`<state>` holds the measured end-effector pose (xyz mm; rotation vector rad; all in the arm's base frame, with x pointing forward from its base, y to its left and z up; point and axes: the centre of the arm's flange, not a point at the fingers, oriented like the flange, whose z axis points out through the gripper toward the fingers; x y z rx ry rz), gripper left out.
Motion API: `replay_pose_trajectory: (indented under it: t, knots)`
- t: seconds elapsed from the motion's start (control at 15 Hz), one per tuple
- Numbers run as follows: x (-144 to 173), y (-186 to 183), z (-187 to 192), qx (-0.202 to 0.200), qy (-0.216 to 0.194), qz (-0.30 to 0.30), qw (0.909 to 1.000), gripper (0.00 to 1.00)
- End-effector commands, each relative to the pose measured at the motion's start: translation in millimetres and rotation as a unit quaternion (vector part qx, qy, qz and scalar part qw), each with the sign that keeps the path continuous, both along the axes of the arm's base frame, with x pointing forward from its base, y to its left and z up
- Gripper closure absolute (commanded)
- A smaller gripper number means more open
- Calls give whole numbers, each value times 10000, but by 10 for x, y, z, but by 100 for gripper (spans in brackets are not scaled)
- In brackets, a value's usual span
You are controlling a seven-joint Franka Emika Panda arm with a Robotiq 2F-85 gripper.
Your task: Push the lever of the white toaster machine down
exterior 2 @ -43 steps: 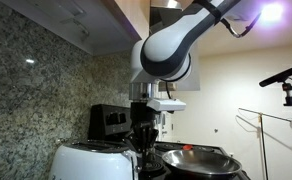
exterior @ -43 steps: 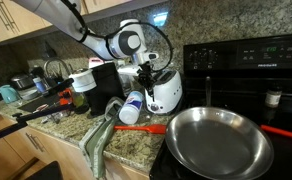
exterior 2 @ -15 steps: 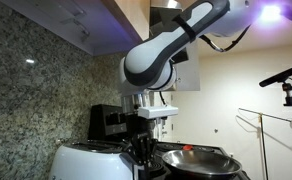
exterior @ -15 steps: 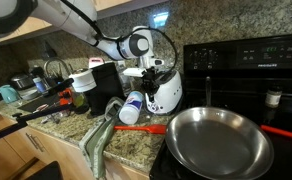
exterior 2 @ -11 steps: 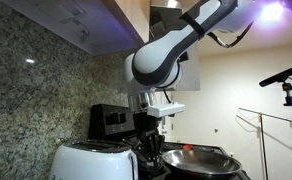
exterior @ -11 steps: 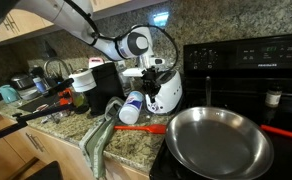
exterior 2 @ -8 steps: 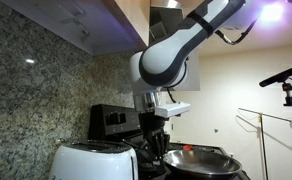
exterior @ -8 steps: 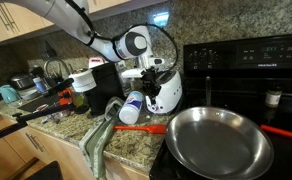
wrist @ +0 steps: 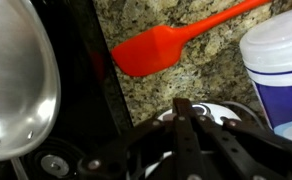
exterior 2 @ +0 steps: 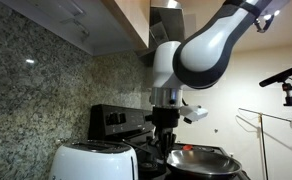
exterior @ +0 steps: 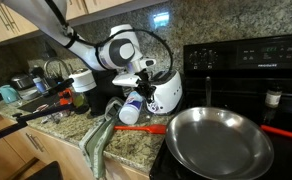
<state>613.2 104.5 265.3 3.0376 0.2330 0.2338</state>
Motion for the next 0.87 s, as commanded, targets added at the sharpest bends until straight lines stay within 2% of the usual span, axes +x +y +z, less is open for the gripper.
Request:
replay_pose_trajectory:
  t: [0.0,0.33,0.4,0.6,0.8]
  knots:
    - [-657,-250,259,367,-679,176,9969,100]
    - [-1222,-481,421,821,-1597,60,9837,100]
    - [-810,-344,262,610,-1369,25,9887,99]
    - [-1068,-388,306,675,-1493,-3,9865,99]
    - [-1088,-381,334,680,-1512,2,9862,99]
